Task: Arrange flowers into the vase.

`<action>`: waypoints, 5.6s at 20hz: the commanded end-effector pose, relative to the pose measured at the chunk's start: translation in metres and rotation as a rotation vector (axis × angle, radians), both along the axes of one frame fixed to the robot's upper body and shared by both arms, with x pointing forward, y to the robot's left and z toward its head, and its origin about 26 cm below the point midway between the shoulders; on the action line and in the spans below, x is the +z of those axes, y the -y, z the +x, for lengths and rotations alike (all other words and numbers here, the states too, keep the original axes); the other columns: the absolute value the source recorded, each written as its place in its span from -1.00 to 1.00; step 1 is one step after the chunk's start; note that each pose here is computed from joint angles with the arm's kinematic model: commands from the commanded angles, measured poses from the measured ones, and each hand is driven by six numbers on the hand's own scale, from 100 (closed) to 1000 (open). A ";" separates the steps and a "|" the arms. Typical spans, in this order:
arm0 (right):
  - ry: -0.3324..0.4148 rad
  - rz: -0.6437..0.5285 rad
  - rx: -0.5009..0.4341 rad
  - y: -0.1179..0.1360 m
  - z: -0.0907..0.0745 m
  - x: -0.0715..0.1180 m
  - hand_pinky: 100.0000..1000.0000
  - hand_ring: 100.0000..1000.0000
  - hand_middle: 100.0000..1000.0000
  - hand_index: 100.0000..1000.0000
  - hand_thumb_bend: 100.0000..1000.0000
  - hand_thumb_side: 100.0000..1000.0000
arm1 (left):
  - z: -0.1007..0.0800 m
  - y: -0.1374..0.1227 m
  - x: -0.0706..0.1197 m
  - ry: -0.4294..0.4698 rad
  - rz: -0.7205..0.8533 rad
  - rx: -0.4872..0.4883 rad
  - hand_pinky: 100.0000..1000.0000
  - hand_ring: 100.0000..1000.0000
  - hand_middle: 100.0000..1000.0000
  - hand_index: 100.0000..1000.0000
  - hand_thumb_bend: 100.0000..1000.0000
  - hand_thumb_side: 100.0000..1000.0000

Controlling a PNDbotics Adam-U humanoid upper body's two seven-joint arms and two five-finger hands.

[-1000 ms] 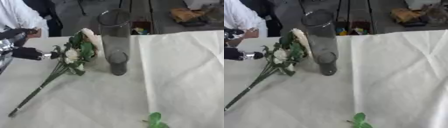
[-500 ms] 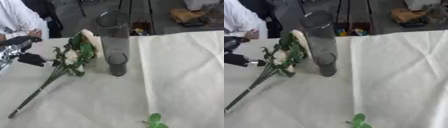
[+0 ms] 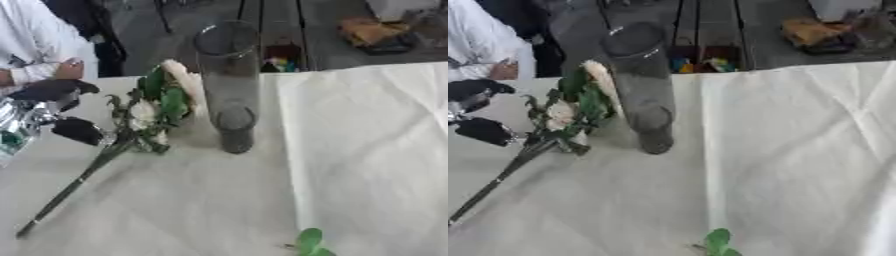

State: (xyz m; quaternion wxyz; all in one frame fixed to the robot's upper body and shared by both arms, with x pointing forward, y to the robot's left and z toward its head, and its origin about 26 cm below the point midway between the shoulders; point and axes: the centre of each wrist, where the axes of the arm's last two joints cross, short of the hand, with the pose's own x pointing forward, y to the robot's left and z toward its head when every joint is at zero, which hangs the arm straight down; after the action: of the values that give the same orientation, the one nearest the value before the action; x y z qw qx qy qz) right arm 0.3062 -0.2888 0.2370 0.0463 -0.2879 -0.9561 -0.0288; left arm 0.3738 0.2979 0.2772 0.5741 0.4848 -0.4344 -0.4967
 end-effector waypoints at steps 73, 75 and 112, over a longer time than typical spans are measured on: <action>0.005 -0.002 0.050 -0.007 -0.002 0.005 0.26 0.50 0.16 0.60 -1.00 1.00 | 0.065 -0.005 -0.068 -0.030 0.046 0.209 -0.93 -0.61 -0.41 -0.18 -1.00 -0.42; 0.004 -0.002 0.050 -0.007 -0.002 0.005 0.26 0.50 0.15 0.60 -1.00 1.00 | 0.066 -0.005 -0.068 -0.028 0.036 0.215 -1.00 -0.65 -0.48 -0.24 -1.00 -0.35; -0.024 0.010 0.053 -0.006 -0.003 0.000 0.26 0.50 0.12 0.60 -1.00 1.00 | 0.048 0.006 -0.039 0.361 -0.027 0.245 -1.00 -1.00 -1.00 -1.00 -0.52 -0.77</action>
State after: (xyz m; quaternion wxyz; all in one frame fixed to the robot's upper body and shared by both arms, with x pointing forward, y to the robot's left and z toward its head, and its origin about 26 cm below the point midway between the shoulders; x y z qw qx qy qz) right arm 0.3066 -0.2827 0.2309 0.0706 -0.2650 -0.9613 -0.0269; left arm 0.4249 0.2846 0.2192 0.5641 0.5911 -0.4615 -0.3456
